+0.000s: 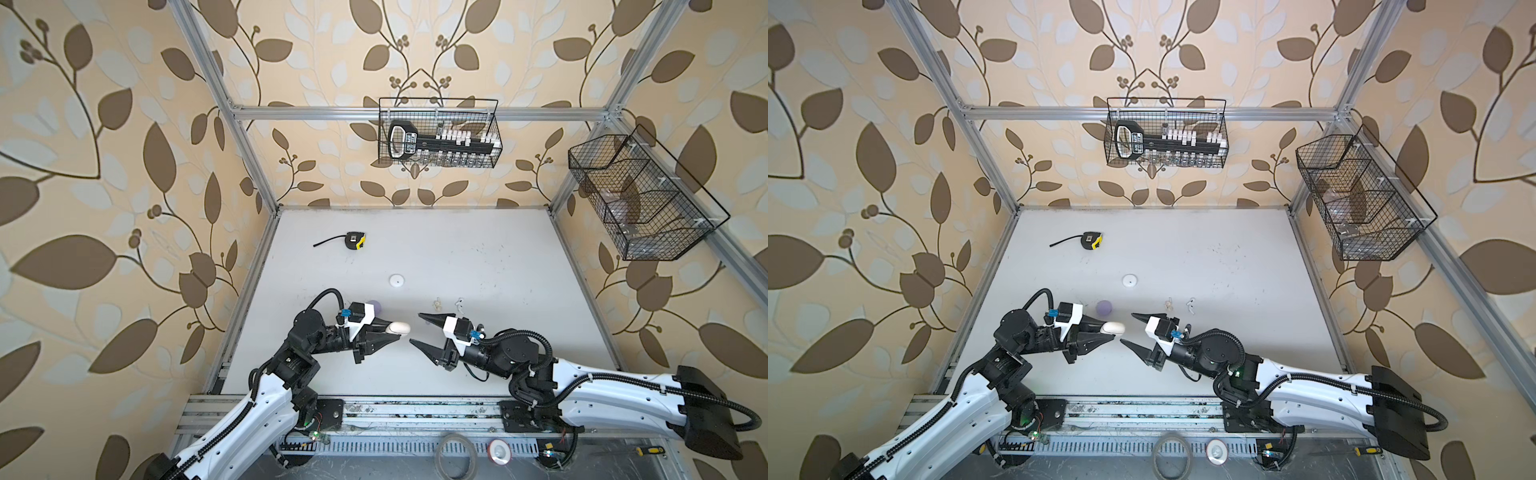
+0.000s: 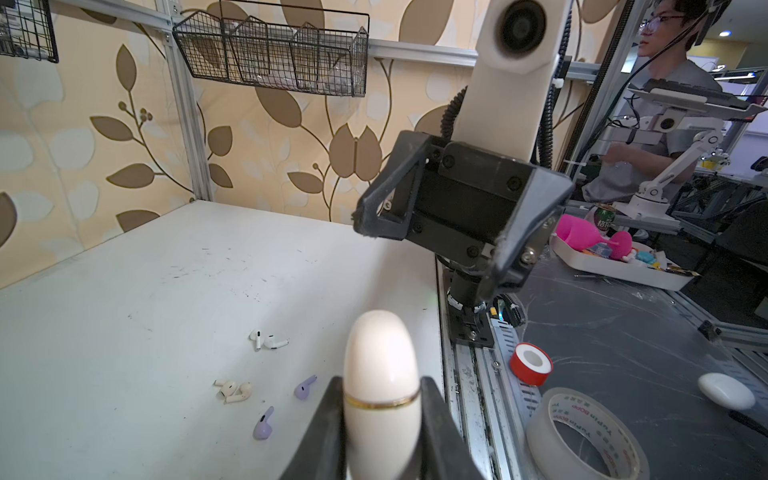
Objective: Insert wireless bluetooth earbuds into charging case
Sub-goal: Open the charging case.
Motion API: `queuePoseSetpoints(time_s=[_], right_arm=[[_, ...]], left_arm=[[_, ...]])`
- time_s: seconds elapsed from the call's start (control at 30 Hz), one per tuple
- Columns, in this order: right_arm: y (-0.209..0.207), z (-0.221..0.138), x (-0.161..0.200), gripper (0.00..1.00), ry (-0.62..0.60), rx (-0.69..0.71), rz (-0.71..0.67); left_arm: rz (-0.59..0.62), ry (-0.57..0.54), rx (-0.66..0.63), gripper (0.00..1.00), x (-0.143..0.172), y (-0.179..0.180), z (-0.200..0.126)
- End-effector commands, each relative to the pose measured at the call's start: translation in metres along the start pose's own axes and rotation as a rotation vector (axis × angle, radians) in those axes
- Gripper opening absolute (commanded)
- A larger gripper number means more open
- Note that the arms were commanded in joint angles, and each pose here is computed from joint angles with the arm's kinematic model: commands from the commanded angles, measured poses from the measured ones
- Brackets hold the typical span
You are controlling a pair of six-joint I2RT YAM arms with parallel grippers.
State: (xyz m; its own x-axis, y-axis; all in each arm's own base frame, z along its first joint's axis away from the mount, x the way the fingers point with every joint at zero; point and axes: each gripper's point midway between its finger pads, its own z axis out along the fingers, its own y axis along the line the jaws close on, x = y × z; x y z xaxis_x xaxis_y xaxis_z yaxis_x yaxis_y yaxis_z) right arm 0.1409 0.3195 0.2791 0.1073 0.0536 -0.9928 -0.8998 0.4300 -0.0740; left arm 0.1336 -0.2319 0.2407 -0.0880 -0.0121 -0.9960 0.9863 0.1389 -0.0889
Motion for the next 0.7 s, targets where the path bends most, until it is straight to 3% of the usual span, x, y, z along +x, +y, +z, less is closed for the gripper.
queuePoseSetpoints(time_s=[0.0, 0.67], right_arm=[[-0.002, 0.007, -0.019, 0.59, -0.042, 0.015, 0.032], [-0.003, 0.026, -0.006, 0.58, 0.025, 0.032, 0.018]], left_arm=[[0.079, -0.052, 0.064, 0.00, -0.024, -0.014, 0.001], [0.102, -0.055, 0.103, 0.00, -0.031, -0.025, 0.004]])
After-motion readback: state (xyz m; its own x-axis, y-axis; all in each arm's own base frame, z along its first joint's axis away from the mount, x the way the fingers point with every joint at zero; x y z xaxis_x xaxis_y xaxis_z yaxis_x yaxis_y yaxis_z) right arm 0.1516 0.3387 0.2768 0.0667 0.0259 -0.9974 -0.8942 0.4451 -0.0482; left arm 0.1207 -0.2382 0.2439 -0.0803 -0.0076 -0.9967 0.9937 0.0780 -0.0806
